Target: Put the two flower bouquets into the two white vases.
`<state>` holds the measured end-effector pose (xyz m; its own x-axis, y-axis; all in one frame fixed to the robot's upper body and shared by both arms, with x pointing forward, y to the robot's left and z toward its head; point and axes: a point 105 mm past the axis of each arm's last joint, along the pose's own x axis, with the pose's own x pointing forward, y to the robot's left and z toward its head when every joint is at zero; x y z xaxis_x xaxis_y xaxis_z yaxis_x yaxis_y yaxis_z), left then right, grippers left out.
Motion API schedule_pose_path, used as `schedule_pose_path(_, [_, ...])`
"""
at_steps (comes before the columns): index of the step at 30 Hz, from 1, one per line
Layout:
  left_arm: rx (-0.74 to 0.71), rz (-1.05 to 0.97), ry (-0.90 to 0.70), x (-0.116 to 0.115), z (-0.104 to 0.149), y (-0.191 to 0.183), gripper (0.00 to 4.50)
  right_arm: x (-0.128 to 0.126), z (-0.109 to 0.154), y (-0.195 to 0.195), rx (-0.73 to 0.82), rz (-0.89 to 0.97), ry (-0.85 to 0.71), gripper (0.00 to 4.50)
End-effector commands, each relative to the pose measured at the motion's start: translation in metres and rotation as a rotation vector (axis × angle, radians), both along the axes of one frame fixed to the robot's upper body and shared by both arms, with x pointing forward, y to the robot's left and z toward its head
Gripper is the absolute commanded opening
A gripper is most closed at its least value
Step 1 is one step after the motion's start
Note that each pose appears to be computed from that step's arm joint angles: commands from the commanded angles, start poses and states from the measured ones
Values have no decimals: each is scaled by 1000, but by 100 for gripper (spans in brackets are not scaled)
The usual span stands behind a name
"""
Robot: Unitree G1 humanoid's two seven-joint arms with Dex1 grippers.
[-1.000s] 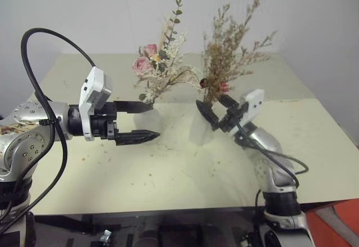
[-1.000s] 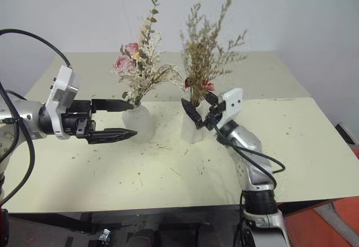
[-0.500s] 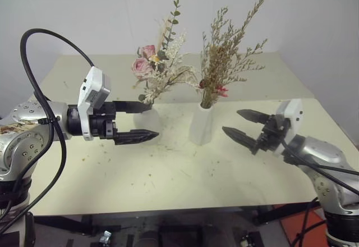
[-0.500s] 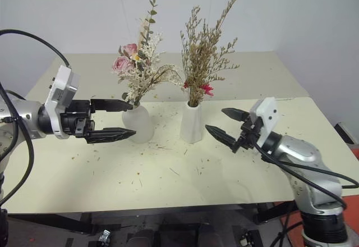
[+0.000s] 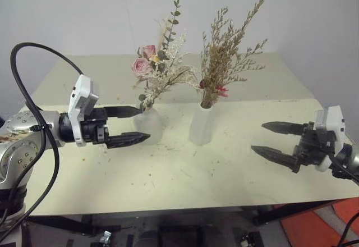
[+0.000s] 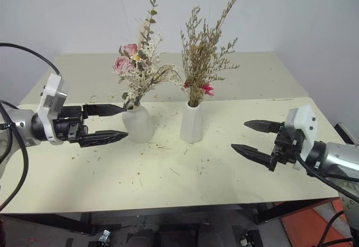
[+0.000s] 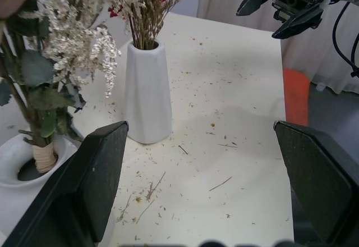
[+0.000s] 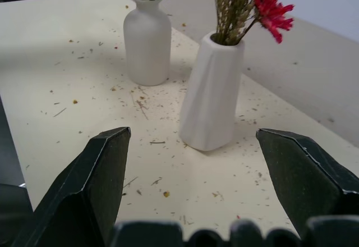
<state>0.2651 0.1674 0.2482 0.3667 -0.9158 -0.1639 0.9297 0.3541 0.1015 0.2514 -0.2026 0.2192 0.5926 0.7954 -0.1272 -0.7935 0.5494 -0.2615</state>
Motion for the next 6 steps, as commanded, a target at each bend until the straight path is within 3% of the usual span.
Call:
schedule_pose_path(1, [-21,-10,-73,-7,11,3,450,-7,14,-1,-8,4,-40,421])
schedule_pose_path(6, [-24,-19,-77,-11,7,5,450,-8,14,-1,-7,0,-34,421])
